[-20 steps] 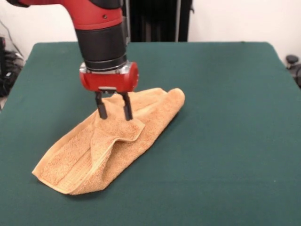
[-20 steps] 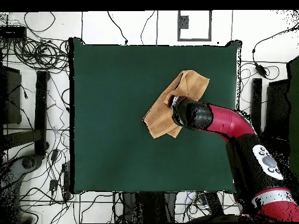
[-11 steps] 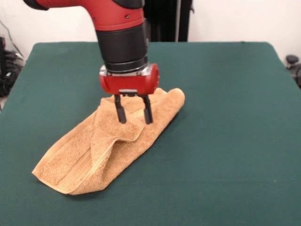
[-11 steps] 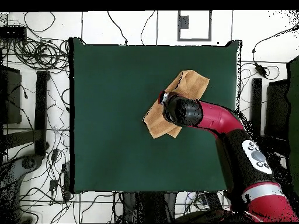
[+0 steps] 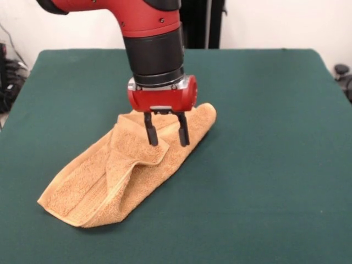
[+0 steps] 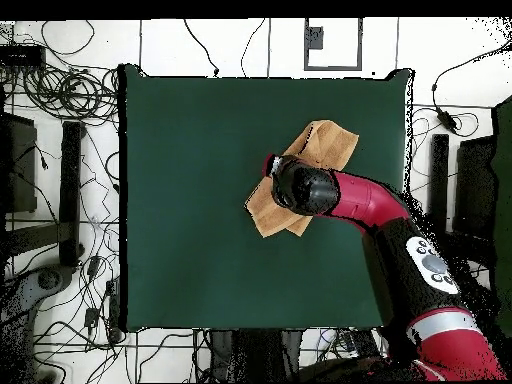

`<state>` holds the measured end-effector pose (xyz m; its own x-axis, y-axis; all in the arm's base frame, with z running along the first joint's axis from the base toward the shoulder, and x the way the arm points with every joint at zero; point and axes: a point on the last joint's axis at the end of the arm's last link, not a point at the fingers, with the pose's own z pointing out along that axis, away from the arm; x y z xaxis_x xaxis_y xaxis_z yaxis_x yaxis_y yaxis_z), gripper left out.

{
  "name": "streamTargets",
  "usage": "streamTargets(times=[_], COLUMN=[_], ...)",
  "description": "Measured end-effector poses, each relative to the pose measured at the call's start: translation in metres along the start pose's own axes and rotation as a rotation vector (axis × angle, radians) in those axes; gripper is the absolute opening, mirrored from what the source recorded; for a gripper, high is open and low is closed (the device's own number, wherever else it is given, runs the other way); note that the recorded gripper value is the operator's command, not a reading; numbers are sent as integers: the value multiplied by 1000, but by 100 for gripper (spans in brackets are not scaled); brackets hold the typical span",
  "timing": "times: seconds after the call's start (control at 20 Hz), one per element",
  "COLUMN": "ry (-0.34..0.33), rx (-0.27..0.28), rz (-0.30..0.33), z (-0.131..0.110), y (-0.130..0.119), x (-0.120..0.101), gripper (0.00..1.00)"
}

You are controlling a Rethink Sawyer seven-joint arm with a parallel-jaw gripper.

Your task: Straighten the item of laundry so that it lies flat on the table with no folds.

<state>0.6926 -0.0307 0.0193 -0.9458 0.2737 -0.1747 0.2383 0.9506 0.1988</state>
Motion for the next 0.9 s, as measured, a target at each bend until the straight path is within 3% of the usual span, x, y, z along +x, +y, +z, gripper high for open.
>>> streamTargets(times=[0.2, 0.4, 0.6, 0.65, 0.9], ry=[8, 65, 176, 232, 320], rx=[2, 12, 32, 42, 65], rz=[7, 4, -7, -13, -30], z=[0, 0, 2, 3, 2], y=[-5, -5, -1, 2, 9], x=[0, 4, 16, 23, 34], gripper=[100, 100, 100, 100, 100])
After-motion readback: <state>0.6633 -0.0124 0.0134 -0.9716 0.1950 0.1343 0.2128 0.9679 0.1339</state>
